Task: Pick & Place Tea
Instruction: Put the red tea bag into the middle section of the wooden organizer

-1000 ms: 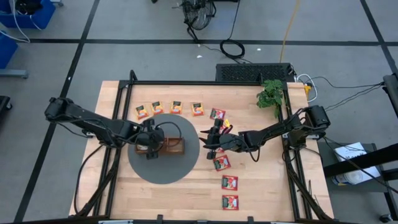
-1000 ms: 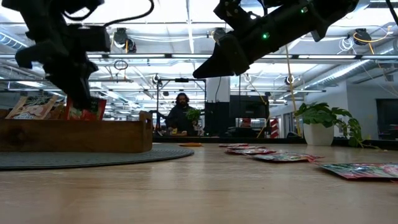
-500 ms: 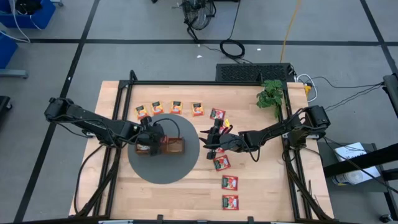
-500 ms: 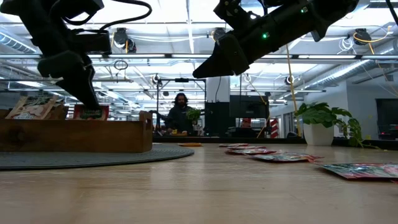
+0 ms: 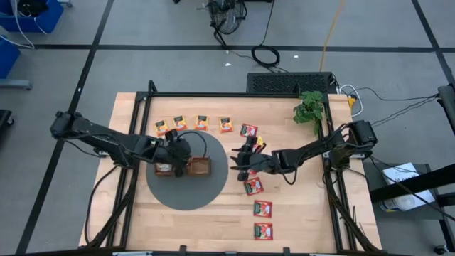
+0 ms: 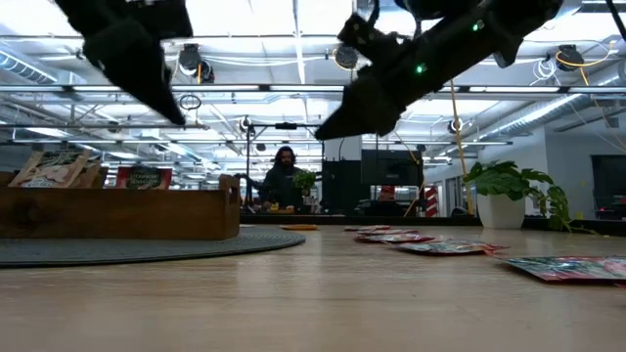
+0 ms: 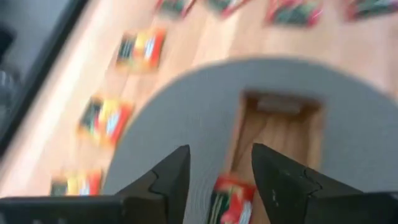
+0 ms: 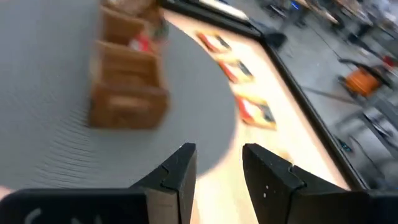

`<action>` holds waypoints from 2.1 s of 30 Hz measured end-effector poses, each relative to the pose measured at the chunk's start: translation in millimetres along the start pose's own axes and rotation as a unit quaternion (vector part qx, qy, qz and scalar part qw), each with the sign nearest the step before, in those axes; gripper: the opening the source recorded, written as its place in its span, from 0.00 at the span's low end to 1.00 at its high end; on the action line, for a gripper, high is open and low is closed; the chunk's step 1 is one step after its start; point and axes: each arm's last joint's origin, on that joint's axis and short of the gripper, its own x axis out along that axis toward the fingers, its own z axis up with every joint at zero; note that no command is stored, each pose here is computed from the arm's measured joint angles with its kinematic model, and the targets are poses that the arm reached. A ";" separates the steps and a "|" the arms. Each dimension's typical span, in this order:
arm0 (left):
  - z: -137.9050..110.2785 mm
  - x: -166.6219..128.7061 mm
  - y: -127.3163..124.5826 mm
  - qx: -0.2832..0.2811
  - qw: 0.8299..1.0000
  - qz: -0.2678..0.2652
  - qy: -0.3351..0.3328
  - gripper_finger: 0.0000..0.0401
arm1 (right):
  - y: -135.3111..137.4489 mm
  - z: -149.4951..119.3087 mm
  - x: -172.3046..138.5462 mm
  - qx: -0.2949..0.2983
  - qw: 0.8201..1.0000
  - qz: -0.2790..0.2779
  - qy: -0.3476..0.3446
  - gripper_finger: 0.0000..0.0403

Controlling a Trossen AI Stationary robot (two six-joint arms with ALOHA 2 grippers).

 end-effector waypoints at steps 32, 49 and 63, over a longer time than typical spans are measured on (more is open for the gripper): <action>16.4 -49.4 14.7 -0.023 0.968 -0.060 -0.242 0.44 | -147.6 -68.8 71.8 0.086 0.929 0.092 0.347 0.71; 16.5 -49.5 14.7 -0.023 0.968 -0.060 -0.243 0.44 | -153.9 -103.0 92.7 0.173 0.893 0.186 0.372 0.60; 16.5 -49.5 14.7 -0.023 0.968 -0.060 -0.243 0.44 | -151.8 -107.1 88.3 0.170 0.880 0.192 0.399 0.04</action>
